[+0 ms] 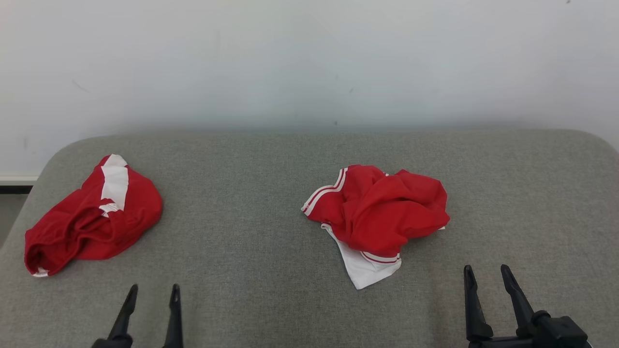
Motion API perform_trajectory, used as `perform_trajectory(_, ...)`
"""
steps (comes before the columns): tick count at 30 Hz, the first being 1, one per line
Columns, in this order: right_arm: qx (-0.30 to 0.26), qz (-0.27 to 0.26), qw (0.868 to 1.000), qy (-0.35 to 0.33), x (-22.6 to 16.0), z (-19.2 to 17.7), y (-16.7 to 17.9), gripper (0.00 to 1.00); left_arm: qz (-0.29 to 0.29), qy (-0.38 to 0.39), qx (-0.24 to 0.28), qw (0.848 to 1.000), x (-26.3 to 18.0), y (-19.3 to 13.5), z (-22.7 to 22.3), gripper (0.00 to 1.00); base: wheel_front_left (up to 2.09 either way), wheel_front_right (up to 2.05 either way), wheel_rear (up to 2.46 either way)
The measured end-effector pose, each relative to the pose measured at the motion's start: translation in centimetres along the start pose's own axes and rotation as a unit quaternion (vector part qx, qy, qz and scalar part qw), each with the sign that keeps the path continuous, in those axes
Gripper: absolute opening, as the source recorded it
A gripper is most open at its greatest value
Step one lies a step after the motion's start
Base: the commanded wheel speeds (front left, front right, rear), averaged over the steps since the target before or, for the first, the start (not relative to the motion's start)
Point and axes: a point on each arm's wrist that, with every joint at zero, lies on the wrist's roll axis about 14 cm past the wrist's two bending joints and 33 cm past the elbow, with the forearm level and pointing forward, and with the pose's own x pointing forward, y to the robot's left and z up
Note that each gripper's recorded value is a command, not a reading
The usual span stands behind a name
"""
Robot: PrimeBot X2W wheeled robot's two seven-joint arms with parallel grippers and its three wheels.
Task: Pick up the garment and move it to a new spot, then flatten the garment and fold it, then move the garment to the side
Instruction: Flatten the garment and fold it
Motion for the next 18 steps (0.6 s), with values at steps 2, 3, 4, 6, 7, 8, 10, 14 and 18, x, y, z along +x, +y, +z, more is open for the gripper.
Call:
perform_trajectory(2, 0.0, -0.001, 1.0, 0.001, 0.0, 0.0, -0.1, 1.0, -0.011, -0.01, -0.005, 1.0, 0.6, -0.9, 0.6, 1.0, 0.0, 0.0, 0.0)
perform_trajectory(3, 0.0, -0.001, 1.0, 0.001, 0.0, -0.1, -0.1, 1.0, -0.022, -0.014, -0.008, 1.0, 0.9, -1.6, 0.8, 1.0, 0.0, 0.0, 0.0)
perform_trajectory(4, 0.0, -0.002, 1.0, 0.002, 0.0, -0.1, -0.1, 1.0, -0.034, -0.017, -0.01, 0.999, 1.3, -2.2, 1.0, 1.0, 0.0, 0.0, 0.0)
perform_trajectory(6, 0.0, -0.001, 1.0, 0.005, 0.1, -0.3, -0.1, 1.0, -0.061, -0.022, -0.01, 0.998, 2.2, -3.7, 1.4, 1.0, 0.0, 0.0, 0.0)
perform_trajectory(7, 0.0, -0.002, 1.0, 0.005, 0.1, -0.3, -0.1, 1.0, -0.075, -0.025, -0.009, 0.997, 2.8, -4.5, 1.6, 1.0, 0.0, 0.0, 0.0)
perform_trajectory(8, 0.0, -0.001, 1.0, 0.005, 0.2, -0.4, -0.1, 1.0, -0.09, -0.029, -0.011, 0.995, 3.4, -5.4, 1.8, 1.0, 0.0, 0.0, 0.0)
perform_trajectory(10, 0.0, -0.002, 1.0, 0.005, 0.3, -0.4, -0.1, 1.0, -0.121, -0.032, -0.011, 0.992, 4.4, -7.4, 2.1, 1.0, 0.0, 0.0, 0.0)
perform_trajectory(14, 0.001, -0.011, 1.0, 0.006, 0.7, -0.4, -0.7, 1.0, -0.17, -0.021, -0.017, 0.985, 6.2, -10.9, 1.7, 1.0, 0.0, 0.0, 0.0)
perform_trajectory(18, 0.003, -0.029, 1.0, 0.008, 0.8, -0.5, -1.8, 1.0, -0.211, 0.004, -0.02, 0.977, 7.6, -13.8, 0.3, 1.0, 0.0, 0.0, 0.0)
